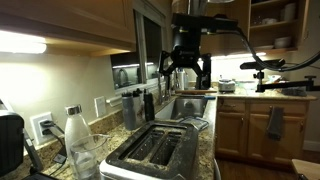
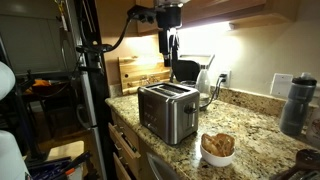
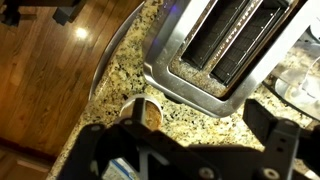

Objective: Place one slice of bread in each of the two slots on the toaster

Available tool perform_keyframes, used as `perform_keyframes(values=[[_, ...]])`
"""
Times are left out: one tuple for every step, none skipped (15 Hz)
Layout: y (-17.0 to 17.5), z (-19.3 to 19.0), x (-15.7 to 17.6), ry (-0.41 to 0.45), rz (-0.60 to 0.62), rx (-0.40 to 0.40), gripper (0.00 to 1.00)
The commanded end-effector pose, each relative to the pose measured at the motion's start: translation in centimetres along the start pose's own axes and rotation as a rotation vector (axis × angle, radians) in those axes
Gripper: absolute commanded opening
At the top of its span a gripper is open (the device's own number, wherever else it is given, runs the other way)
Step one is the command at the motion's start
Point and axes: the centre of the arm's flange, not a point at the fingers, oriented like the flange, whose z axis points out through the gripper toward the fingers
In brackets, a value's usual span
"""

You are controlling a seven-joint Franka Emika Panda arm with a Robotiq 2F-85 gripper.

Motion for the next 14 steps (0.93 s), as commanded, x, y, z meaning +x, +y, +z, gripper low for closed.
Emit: perform_keyframes(values=[[-0.5, 1.2, 0.0, 0.054, 0.111, -0.012, 1.0], [-0.6, 1.3, 0.1, 0.059, 0.138, -0.014, 1.0], [-0.6, 1.3, 0.1, 0.063, 0.158, -0.019, 1.0], [-0.5, 1.3, 0.2, 0.07, 0.18, -0.02, 1.0], [-0.4, 1.3, 0.3, 0.076, 0.2, -0.024, 1.0], [-0.3, 1.3, 0.4, 0.077, 0.22, -0.028, 1.0], [-0.1, 1.3, 0.5, 0.079, 0.241, -0.028, 1.0], [0.0, 1.3, 0.5, 0.077, 0.263, -0.023, 1.0], [0.1, 1.4, 0.5, 0.073, 0.286, -0.015, 1.0], [0.2, 1.6, 0.6, 0.075, 0.315, -0.01, 1.0], [0.2, 1.7, 0.8, 0.077, 0.339, -0.003, 1.0], [0.2, 1.9, 1.1, 0.077, 0.367, 0.004, 1.0], [0.2, 2.1, 1.4, 0.08, 0.389, 0.018, 1.0], [0.3, 2.4, 1.8, 0.076, 0.412, 0.03, 1.0]])
